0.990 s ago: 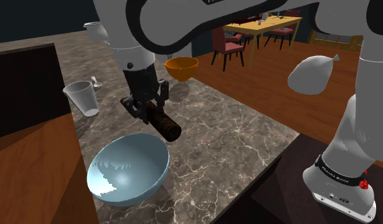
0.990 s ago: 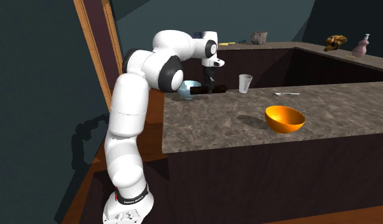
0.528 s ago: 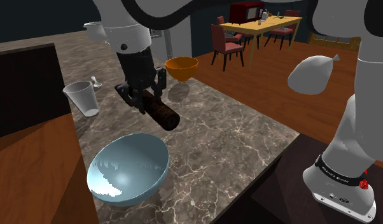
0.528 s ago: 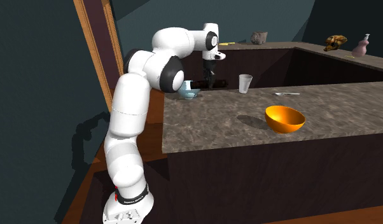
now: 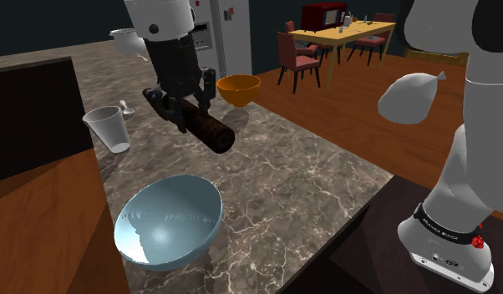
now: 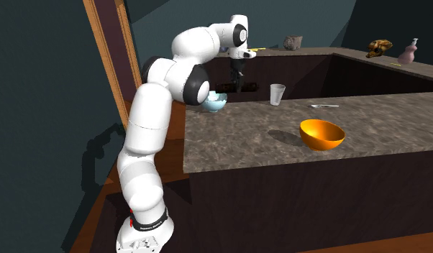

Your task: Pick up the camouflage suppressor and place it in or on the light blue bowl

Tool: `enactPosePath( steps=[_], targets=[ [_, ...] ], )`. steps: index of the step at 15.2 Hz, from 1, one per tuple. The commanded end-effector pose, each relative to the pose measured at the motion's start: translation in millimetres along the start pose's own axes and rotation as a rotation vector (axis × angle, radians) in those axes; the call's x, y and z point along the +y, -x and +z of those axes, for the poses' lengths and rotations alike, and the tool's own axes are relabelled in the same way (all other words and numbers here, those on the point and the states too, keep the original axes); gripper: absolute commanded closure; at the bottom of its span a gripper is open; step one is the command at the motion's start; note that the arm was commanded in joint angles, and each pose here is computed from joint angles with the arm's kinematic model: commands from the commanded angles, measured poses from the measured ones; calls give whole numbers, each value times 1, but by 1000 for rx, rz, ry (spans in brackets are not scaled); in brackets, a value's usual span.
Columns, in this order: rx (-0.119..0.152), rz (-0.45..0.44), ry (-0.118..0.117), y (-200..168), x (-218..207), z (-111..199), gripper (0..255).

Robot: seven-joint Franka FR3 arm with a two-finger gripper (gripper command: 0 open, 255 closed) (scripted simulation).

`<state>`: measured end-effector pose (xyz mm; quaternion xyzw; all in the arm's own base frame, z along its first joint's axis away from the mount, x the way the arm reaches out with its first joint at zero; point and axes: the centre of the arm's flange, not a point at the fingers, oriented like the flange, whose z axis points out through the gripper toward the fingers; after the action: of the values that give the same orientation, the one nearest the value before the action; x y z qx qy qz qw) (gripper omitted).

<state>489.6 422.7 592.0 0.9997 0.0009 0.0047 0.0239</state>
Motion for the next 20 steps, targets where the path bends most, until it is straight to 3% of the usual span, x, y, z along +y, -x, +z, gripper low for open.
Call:
enactPosePath(
  steps=[1,14,20],
  targets=[
    [0,0,0,1,0,-9,255],
    [0,0,0,107,-132,-13,255],
    [0,0,0,107,-134,19,255]
  ],
)
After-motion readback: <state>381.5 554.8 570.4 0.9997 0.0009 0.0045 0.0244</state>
